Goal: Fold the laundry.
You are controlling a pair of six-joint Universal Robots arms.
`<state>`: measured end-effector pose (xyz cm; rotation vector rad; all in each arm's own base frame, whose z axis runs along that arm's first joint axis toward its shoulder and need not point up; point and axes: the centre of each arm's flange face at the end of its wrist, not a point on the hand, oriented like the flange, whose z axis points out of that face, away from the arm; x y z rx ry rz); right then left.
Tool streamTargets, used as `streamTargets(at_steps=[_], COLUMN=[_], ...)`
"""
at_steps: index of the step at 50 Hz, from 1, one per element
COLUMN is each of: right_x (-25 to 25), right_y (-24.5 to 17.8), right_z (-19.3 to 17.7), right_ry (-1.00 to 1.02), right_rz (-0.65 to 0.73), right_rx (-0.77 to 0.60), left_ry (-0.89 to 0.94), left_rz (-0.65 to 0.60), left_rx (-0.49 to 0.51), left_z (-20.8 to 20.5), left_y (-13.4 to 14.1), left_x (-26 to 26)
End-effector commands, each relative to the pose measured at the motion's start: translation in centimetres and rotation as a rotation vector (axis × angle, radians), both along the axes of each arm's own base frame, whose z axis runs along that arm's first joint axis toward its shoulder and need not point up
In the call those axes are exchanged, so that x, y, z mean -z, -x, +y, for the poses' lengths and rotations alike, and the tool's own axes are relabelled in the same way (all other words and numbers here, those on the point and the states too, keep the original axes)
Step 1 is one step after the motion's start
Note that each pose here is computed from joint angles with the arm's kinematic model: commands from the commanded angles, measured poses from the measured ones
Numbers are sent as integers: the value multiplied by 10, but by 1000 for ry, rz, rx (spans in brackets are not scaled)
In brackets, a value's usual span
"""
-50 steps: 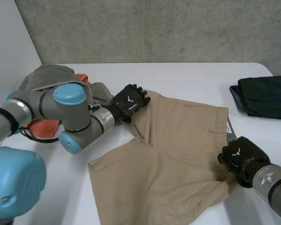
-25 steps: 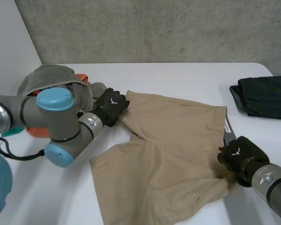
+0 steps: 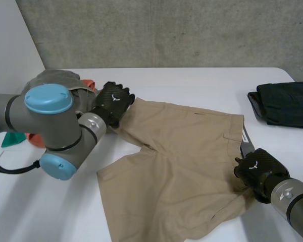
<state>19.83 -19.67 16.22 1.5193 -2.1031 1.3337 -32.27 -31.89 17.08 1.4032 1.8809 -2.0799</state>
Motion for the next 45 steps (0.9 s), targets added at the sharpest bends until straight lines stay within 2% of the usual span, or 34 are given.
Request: streamTargets(at_steps=[1,5,12,20,25,37,45], right_x=[1,1,1,0,-2,-7,-16], right_y=[0,1,3,2,2,0,-7], right_z=[0,-1,-3,-3,-5,-5,-9], right_ry=[2,2,2,5,13,8,14], right_rz=[1,0,-1,-5,-7,-43,-91], right_rx=[0,4,12,9,12,24,-16], left_ry=[-38,-113,-186,-227,-227,-251,-177], left_rz=[32,-1,-35,-67,-74,-91,-34], left_rx=[118,125,110,30,0,0,-69], left_z=[-12,-13,-9,-9,4,37,57], left_y=[17,18,11,-4,-12,-24,-39], left_x=[20,40,46,54,41,27,-22])
